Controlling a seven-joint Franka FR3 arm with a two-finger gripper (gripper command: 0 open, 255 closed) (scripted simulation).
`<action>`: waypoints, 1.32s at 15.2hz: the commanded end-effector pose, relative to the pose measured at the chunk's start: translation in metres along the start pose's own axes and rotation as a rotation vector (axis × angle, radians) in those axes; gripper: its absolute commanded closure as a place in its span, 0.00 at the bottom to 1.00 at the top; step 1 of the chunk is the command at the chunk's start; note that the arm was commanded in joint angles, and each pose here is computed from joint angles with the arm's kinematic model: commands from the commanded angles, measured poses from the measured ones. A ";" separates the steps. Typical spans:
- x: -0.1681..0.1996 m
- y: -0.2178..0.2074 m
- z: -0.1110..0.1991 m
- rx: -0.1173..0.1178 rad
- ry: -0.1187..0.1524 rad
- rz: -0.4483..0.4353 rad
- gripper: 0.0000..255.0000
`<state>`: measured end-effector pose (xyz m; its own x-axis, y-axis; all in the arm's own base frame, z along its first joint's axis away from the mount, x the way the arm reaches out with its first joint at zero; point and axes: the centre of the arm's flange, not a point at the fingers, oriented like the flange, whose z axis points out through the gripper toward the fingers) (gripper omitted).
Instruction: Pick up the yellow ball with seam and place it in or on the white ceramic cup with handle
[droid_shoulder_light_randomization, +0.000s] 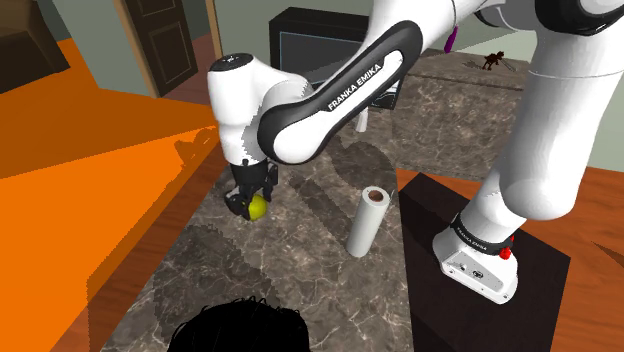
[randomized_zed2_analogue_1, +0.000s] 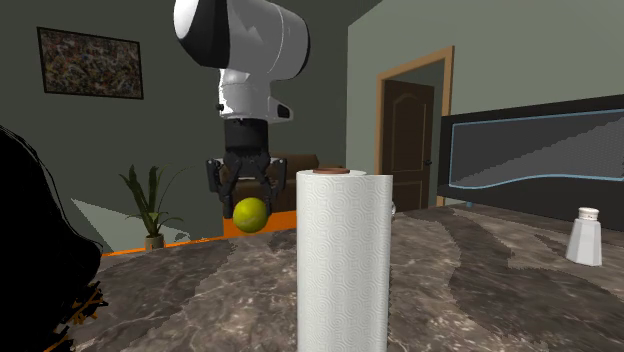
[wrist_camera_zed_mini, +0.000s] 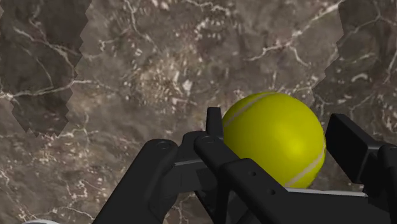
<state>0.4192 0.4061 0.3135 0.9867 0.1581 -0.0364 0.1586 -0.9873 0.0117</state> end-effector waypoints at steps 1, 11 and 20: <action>-0.001 0.000 -0.011 0.000 0.000 0.000 1.00; -0.003 0.001 -0.064 0.000 0.000 0.000 1.00; 0.062 0.066 -0.075 0.000 0.000 0.000 1.00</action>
<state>0.4823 0.3599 0.3856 0.9869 0.1570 -0.0368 0.1575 -0.9874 0.0117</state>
